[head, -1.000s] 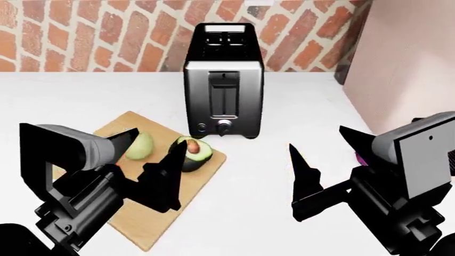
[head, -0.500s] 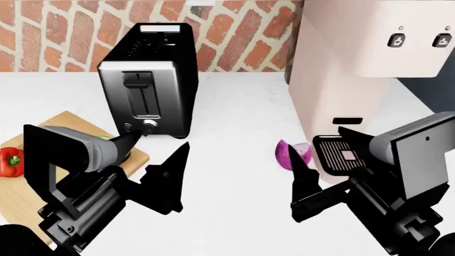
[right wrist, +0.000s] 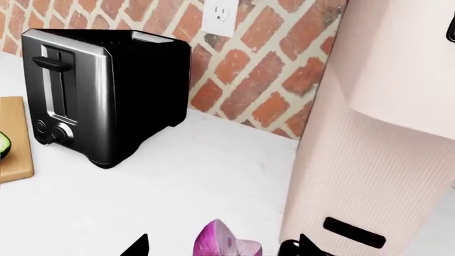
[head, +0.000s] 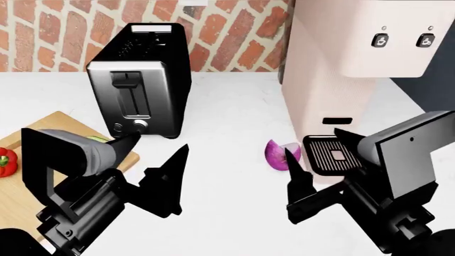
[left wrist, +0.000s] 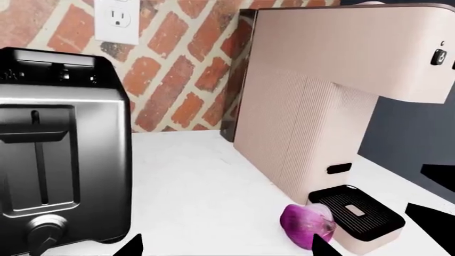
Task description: Place the avocado, onion, tomato and bell pepper on the cutting board.
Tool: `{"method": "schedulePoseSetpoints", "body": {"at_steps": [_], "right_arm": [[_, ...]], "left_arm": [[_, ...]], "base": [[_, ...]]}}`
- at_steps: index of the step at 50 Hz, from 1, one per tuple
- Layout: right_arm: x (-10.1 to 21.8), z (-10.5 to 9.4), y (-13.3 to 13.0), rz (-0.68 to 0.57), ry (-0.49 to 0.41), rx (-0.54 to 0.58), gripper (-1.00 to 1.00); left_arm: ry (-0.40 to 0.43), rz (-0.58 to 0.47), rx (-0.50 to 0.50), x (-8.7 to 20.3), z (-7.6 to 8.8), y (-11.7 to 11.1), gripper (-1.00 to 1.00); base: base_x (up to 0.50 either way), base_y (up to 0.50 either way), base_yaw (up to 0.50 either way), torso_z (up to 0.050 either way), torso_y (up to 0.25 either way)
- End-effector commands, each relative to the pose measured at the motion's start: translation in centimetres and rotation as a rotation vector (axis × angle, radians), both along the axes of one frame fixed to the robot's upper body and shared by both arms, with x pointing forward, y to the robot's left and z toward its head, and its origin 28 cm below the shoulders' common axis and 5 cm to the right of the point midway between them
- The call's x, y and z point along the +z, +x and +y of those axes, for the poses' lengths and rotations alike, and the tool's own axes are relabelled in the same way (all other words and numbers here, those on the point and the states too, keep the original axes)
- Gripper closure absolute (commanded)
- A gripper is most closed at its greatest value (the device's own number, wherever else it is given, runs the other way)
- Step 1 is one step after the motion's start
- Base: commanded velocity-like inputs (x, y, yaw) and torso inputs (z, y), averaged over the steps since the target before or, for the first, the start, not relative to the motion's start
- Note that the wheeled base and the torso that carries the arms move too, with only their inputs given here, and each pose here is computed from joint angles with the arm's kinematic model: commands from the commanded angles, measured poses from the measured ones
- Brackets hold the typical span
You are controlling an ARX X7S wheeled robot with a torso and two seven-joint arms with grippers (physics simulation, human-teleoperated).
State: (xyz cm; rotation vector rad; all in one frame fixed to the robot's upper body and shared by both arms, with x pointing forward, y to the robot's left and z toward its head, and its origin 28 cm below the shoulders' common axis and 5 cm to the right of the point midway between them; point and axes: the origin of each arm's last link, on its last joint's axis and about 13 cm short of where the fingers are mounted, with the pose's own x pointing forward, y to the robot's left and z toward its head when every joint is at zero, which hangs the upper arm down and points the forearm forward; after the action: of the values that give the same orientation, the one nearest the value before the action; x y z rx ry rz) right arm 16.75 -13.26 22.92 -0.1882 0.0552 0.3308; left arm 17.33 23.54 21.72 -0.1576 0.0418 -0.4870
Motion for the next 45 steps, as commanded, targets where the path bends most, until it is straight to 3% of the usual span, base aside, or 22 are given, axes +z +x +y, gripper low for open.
{"method": "schedulePoseSetpoints", "body": {"at_steps": [1, 17, 33, 45], "right_arm": [[0.4, 0.0, 0.5, 0.006, -0.074, 0.002, -1.0], [2.1, 0.4, 2.1, 0.004, -0.259, 0.049, -1.0], [1.9, 1.3, 2.8, 0.035, -0.321, 0.117, -1.0], [1.8, 1.7, 3.7, 0.035, -0.421, 0.145, -1.0]], "left_arm": [[-0.002, 0.004, 0.003, -0.2, 0.0, 0.0, -1.0], [-0.007, 0.008, 0.011, -0.3, 0.2, 0.2, -1.0], [-0.008, 0.012, 0.006, -0.3, 0.4, 0.1, -1.0], [-0.008, 0.017, 0.006, -0.4, 0.3, 0.2, -1.0]], "base": [[0.0, 0.0, 0.0, 0.0, 0.0], [0.0, 0.0, 0.0, 0.0, 0.0], [0.0, 0.0, 0.0, 0.0, 0.0], [0.0, 0.0, 0.0, 0.0, 0.0]]}}
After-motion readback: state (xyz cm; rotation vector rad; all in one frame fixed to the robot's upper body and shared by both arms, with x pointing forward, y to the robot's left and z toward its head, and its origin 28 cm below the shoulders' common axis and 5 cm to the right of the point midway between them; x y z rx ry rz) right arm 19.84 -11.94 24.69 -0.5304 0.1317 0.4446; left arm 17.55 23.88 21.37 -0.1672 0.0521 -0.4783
